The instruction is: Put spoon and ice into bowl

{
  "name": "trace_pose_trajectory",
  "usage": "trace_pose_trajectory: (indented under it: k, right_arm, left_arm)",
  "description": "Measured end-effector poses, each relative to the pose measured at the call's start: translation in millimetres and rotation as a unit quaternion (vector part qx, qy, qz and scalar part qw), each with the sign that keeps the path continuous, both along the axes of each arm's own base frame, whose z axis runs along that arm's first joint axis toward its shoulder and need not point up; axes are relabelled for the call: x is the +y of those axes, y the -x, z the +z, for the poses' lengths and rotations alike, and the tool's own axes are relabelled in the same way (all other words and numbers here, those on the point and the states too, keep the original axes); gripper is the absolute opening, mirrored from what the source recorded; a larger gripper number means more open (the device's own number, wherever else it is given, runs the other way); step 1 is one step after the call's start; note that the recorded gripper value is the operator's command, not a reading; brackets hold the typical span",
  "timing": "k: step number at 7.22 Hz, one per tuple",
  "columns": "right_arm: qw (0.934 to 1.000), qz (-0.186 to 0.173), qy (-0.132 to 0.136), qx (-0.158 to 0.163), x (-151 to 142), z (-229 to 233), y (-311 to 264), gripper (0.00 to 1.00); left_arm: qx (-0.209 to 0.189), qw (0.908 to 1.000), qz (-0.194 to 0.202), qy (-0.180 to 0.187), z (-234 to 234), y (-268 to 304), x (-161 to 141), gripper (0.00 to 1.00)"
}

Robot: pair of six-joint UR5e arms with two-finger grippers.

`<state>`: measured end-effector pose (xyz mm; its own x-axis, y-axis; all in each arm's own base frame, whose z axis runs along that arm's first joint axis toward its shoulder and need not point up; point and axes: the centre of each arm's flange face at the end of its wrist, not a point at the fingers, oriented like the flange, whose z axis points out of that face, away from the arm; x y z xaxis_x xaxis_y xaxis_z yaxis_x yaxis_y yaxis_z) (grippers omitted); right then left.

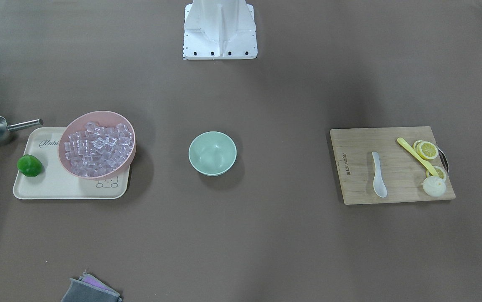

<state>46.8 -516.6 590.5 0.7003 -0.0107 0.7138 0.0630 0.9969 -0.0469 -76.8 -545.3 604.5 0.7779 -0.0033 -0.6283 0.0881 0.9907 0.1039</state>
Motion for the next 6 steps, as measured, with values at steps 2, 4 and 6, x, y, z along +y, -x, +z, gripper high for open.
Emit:
trace_pose_trajectory:
  k: [2, 4, 6]
  right_arm:
    - [1.0, -0.001, -0.001, 0.0, -0.3, -0.5, 0.6, 1.0]
    - [1.0, -0.002, -0.003, -0.001, -1.7, -2.4, 1.9, 1.0]
    - [1.0, -0.003, -0.006, -0.001, -2.9, -4.0, 2.7, 1.0]
  left_arm:
    - [0.001, 1.0, 0.0, -0.002, -2.4, -0.1, -1.2, 0.98]
    - [0.001, 1.0, 0.0, -0.005, -6.1, -0.1, -4.4, 0.98]
    - [0.001, 1.0, 0.0, -0.007, -7.6, -0.2, -5.1, 0.98]
